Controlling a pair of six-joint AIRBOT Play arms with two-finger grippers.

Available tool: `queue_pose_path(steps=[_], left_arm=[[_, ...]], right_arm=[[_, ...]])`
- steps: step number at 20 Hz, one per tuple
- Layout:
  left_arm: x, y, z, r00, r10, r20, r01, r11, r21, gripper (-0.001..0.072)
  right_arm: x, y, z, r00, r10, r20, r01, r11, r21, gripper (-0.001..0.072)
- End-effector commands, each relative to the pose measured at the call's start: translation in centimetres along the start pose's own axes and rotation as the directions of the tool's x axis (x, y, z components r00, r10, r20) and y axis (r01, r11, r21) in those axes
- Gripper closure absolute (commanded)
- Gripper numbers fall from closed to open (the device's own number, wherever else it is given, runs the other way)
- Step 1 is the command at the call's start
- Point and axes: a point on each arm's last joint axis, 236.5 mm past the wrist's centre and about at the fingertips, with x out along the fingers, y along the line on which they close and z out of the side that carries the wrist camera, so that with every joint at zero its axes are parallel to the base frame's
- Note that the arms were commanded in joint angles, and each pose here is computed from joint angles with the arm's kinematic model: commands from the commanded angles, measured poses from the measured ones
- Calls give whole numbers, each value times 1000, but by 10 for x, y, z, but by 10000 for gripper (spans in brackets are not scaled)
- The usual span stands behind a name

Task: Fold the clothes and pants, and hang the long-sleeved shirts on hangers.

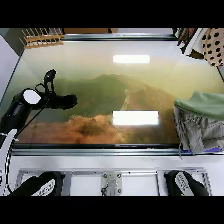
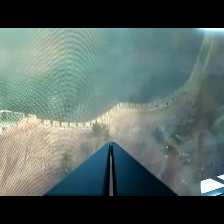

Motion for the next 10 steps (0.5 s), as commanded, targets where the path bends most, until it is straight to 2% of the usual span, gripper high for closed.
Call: queue_pose_path(steps=[1,8,10], left_arm=[[0,0,-2,1000,0,-7,0,1000,2,702],[0,0,-2,1000,0,-7,0,1000,2,702],[0,0,-2,1000,0,-8,0,1000,2,702]], right_arm=[[-3,-33,-51,991,-112,-76,118,990,78,701],[34,-56,-161,957,-157,-246,189,975,113,696],[37,-60,-172,952,-165,-259,198,974,109,665]])
